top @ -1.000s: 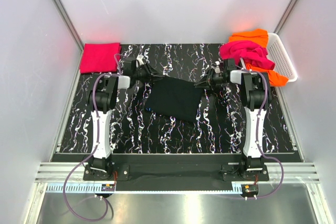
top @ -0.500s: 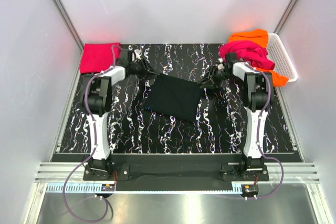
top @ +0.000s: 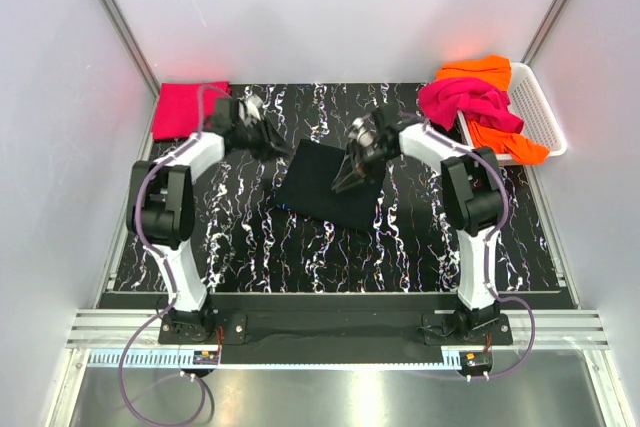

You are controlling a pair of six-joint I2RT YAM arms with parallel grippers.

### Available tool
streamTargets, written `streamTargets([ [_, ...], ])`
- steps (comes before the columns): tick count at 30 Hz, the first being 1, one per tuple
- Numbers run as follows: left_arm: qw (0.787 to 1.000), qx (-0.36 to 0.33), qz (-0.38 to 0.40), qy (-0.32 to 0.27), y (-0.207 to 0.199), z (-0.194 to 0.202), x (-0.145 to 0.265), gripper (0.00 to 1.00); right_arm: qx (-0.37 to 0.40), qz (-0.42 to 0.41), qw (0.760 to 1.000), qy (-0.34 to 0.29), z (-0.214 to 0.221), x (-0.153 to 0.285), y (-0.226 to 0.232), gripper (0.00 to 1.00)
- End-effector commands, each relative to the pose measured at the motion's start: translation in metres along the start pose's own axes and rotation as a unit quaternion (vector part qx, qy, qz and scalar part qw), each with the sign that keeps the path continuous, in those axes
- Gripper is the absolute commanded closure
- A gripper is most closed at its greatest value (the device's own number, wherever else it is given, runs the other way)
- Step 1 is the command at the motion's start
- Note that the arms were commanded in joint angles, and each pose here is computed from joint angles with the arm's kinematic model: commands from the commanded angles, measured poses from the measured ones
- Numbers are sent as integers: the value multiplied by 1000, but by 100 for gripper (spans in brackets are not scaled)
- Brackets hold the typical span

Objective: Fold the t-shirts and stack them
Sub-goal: Fold the tshirt

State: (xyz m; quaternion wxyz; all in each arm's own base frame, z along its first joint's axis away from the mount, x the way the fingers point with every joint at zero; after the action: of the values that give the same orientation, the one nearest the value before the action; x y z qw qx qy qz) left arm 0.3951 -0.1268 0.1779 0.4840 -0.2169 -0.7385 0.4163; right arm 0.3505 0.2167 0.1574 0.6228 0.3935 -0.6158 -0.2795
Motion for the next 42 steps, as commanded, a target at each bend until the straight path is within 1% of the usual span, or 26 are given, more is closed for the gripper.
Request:
streamTargets([
  [1, 997, 0, 20, 77, 11, 40, -25, 68, -14, -45, 999, 25, 16, -9, -10, 78],
  [5, 994, 21, -8, 103, 46, 54, -41, 71, -34, -29, 998, 41, 31, -17, -43, 82],
  [7, 994, 3, -32, 104, 60, 56, -40, 71, -58, -12, 997, 41, 43, -16, -66, 82],
  [10, 990, -3, -63, 123, 81, 66, -36, 71, -101, 16, 994, 31, 60, -3, -95, 83],
  [12, 989, -9, -67, 129, 85, 71, -31, 71, -129, 46, 990, 11, 68, 11, -110, 83],
  [16, 987, -4, -59, 151, 82, 94, -25, 71, -149, 86, 985, -15, 71, 27, -117, 83],
  [17, 988, -14, -48, 143, 73, 96, -21, 70, -151, 96, 984, -17, 71, 30, -117, 83],
  [20, 989, -11, -34, 143, 54, 111, -17, 69, -155, 130, 979, -23, 72, 39, -116, 82],
  [22, 990, 4, -38, 135, 48, 120, -13, 69, -161, 157, 974, -22, 74, 47, -116, 81],
  [24, 994, 1, -32, 103, 32, 119, -1, 67, -134, 192, 971, -40, 69, 60, -106, 78],
  [25, 995, 0, -40, 87, 31, 120, 4, 67, -114, 203, 971, -50, 70, 69, -95, 73],
  [26, 997, -15, -31, 64, 18, 117, 15, 66, -102, 211, 970, -55, 69, 74, -89, 71],
  [28, 998, -22, -52, 35, 11, 114, 26, 63, -65, 228, 969, -72, 62, 85, -74, 65],
  [29, 998, -25, -57, 24, 5, 115, 37, 61, -31, 233, 969, -73, 63, 86, -60, 61],
  [31, 997, -8, -70, -5, 7, 110, 50, 59, 24, 259, 962, -83, 60, 87, -46, 56],
  [32, 998, -7, -64, -23, 2, 110, 61, 56, 57, 267, 958, -90, 60, 86, -33, 52],
  [33, 997, 8, -63, -43, 3, 106, 71, 52, 97, 286, 949, -87, 61, 74, -18, 50],
  [34, 996, 19, -69, -51, 9, 108, 76, 46, 141, 287, 943, -97, 61, 69, -4, 46],
  [35, 995, 27, -61, -73, 6, 107, 88, 41, 169, 301, 933, -103, 61, 63, 4, 39],
  [36, 995, 34, -59, -80, 8, 107, 92, 39, 212, 300, 925, -93, 69, 44, 21, 35],
  [37, 994, 42, -58, -81, 12, 111, 95, 38, 254, 296, 914, -110, 68, 39, 33, 31],
  [38, 993, 44, -51, -97, 10, 110, 103, 36, 275, 311, 903, -113, 72, 32, 34, 24],
  [39, 992, 47, -51, -105, 11, 111, 106, 35, 302, 316, 892, -115, 77, 23, 39, 21],
  [40, 991, 52, -54, -111, 14, 113, 108, 34, 365, 306, 871, -120, 84, 7, 54, 18],
  [41, 989, 62, -57, -117, 16, 113, 112, 34, 399, 309, 855, -121, 88, -2, 60, 16],
  [42, 988, 75, -55, -126, 14, 114, 116, 34, 419, 342, 832, -122, 95, -9, 53, 11],
])
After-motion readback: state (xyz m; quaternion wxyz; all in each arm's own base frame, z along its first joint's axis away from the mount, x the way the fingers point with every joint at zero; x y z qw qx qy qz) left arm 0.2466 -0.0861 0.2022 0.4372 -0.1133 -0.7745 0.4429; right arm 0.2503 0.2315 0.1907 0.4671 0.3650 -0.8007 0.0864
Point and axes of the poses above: each gripper's point midway between its finger pads, its own x axis back along the fingers, its own y axis along the line the jaws close on, z = x × y, the point moved 9 cm from there along x, back along the fingers, and after that the axes turned 8 degrees about x, right-handed, at the moved point
